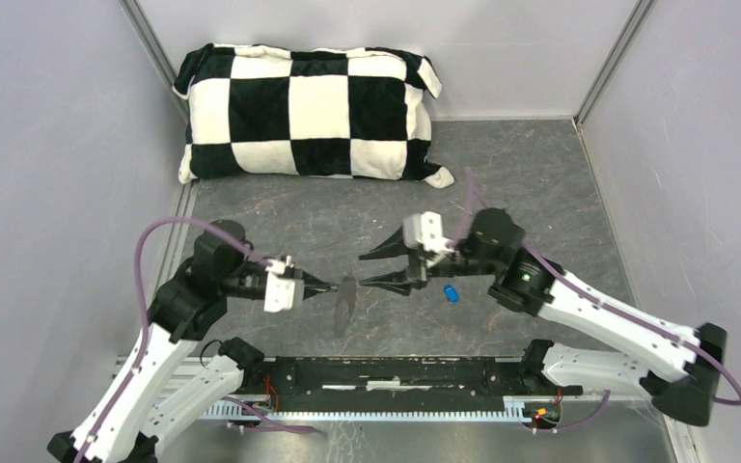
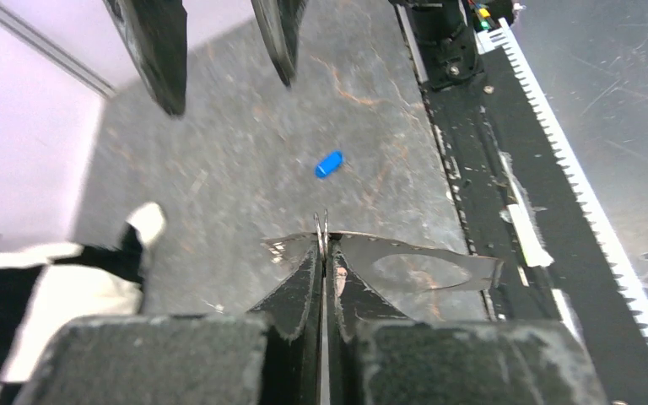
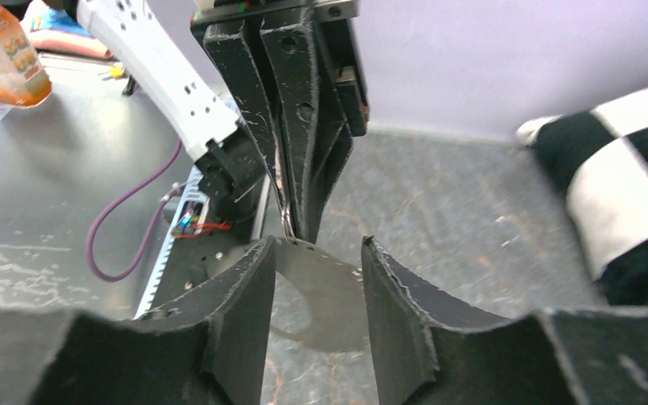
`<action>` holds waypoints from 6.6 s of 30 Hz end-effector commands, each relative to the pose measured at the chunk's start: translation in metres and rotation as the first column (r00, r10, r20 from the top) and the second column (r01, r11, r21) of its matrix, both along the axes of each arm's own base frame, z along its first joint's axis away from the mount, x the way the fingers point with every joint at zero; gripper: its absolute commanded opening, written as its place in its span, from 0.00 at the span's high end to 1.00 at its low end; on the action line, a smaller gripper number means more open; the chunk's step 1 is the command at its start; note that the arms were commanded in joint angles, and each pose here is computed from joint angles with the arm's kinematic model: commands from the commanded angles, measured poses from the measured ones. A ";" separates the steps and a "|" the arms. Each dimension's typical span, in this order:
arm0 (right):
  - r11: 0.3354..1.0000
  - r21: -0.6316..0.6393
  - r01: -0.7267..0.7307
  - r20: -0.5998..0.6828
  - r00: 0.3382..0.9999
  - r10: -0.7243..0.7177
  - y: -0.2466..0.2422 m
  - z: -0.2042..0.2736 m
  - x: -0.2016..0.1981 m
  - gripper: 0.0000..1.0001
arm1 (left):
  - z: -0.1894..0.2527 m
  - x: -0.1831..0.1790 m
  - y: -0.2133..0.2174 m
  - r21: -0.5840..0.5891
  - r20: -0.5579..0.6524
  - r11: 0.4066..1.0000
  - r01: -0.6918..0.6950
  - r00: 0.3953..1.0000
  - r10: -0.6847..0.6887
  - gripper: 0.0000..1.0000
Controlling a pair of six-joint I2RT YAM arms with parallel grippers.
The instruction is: Put the keys on the keyring
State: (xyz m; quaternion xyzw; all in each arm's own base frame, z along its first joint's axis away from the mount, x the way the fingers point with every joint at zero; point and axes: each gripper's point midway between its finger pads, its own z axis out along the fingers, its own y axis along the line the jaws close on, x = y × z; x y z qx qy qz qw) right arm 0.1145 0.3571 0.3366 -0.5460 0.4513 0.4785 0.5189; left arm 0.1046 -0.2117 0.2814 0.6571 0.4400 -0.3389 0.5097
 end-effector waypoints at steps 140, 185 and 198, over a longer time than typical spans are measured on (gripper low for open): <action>0.705 -0.598 0.380 -0.397 0.623 -0.673 -0.072 -0.305 0.147 0.87 | -0.069 0.018 -0.010 0.024 0.074 0.997 0.079 0.994 -0.081 0.98; 0.980 -0.194 -0.046 0.239 0.967 0.092 -0.019 -0.079 -0.009 1.00 | -0.031 -0.010 -0.023 -0.119 -0.200 0.977 0.178 0.959 -0.199 0.98; 0.984 -0.168 -0.067 0.298 0.948 0.115 -0.005 -0.063 -0.014 1.00 | -0.040 -0.011 -0.021 -0.099 -0.118 0.971 0.220 0.966 -0.231 0.98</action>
